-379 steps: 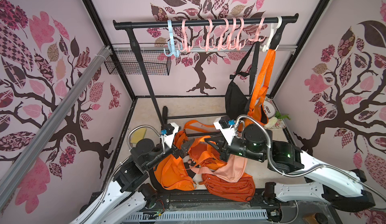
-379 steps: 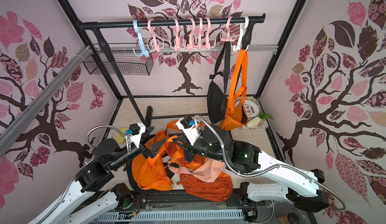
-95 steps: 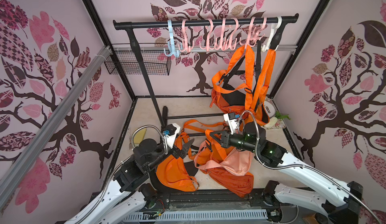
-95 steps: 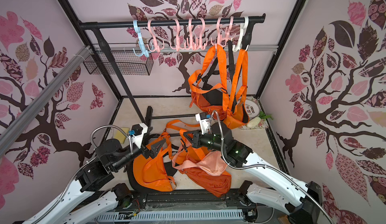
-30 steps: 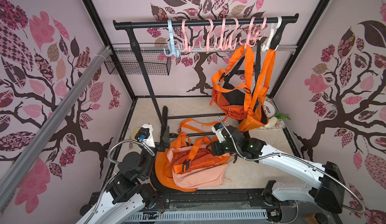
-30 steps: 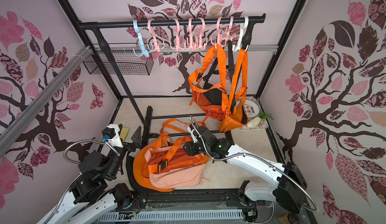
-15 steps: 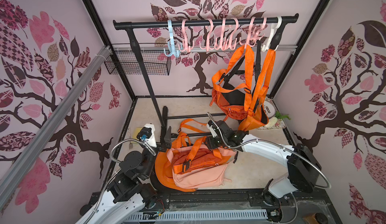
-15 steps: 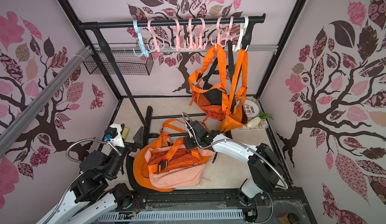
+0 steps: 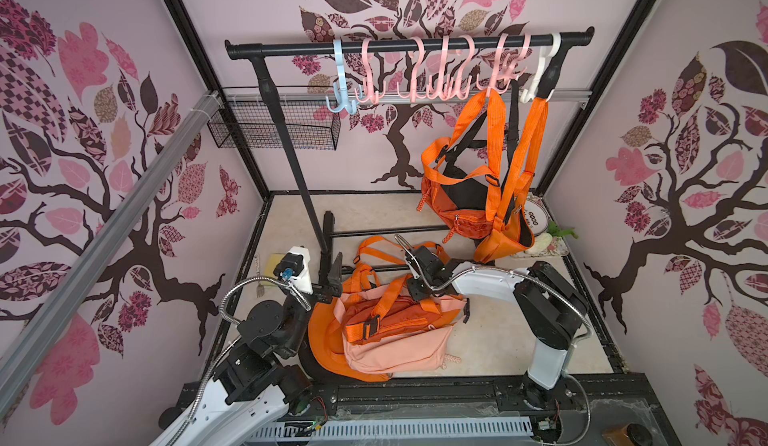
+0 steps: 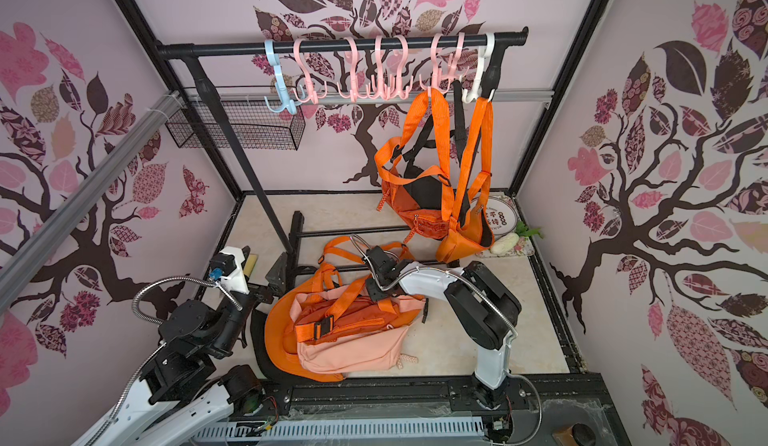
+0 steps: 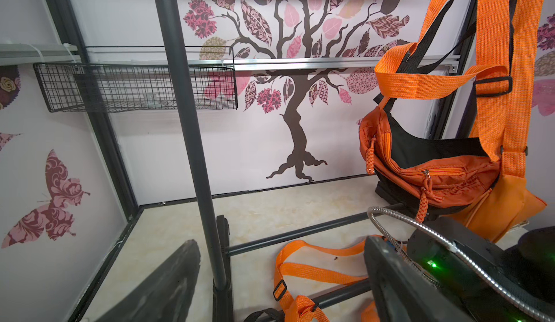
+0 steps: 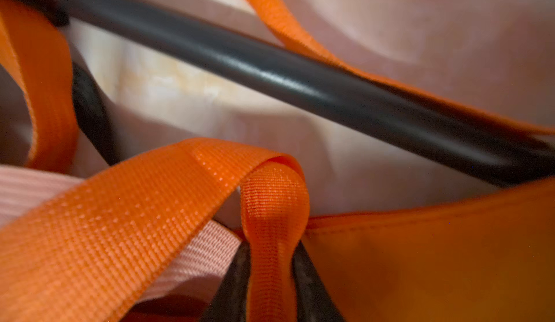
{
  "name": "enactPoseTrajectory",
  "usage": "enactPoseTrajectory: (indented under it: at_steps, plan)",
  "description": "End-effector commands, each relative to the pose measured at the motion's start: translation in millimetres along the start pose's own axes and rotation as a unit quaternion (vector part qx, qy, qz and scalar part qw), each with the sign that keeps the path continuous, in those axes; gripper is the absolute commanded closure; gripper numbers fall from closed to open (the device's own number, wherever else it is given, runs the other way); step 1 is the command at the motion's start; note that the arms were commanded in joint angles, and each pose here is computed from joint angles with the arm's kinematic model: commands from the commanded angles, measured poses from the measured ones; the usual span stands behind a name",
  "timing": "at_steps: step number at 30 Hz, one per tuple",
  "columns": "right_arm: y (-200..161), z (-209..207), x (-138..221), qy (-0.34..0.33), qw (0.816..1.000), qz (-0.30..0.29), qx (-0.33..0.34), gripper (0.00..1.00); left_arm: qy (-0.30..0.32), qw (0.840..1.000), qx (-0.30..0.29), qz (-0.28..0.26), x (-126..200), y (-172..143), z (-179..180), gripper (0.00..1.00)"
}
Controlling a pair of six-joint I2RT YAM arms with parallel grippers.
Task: Hang the bag on a hook
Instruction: Pick up the bag from the bag.
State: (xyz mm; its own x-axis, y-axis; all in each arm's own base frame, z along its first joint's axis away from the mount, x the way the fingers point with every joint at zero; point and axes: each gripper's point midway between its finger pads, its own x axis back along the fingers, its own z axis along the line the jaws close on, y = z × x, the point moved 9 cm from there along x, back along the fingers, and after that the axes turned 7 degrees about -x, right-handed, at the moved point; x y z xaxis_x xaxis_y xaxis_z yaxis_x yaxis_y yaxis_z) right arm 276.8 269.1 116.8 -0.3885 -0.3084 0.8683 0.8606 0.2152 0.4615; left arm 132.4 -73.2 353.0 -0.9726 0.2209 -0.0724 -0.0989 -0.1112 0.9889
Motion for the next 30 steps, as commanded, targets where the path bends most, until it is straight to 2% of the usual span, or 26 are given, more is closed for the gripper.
enactPoseTrajectory:
  at_steps: [1, 2, 6, 10, 15, 19, 24, 28, 30]
  plan:
    - [18, 4, 35, 0.002, 0.998, -0.059, 0.000, 0.90, -0.002, 1.000, 0.002, -0.003, 0, 2, 0, 0.11]
    - [21, 4, 48, 0.006, 0.997, -0.072, -0.002, 0.93, -0.003, 1.000, 0.001, -0.003, -1, 2, 0, 0.11]
    - [27, 6, 85, 0.020, 0.995, -0.100, -0.004, 0.95, -0.017, 1.000, 0.000, -0.001, -2, 3, -3, 0.11]
    - [27, 12, 123, 0.049, 0.990, -0.129, 0.011, 1.00, -0.085, 0.996, 0.002, -0.006, -2, 5, -15, 0.11]
    - [22, 32, 180, 0.099, 0.978, -0.178, 0.054, 1.00, -0.256, 0.966, -0.016, 0.009, -1, 16, -46, 0.13]
    - [13, 39, 217, 0.142, 0.962, -0.223, 0.068, 1.00, -0.333, 0.942, -0.020, 0.038, -3, 14, -68, 0.15]
    - [9, 34, 249, 0.177, 0.950, -0.251, 0.060, 1.00, -0.342, 0.933, -0.041, 0.102, -9, 4, -90, 0.21]
    - [6, 34, 266, 0.203, 0.943, -0.258, 0.057, 1.00, -0.364, 0.918, -0.017, 0.155, -13, -9, -102, 0.30]
    - [4, 33, 270, 0.211, 0.940, -0.263, 0.053, 1.00, -0.372, 0.915, 0.005, 0.157, -12, -12, -105, 0.31]
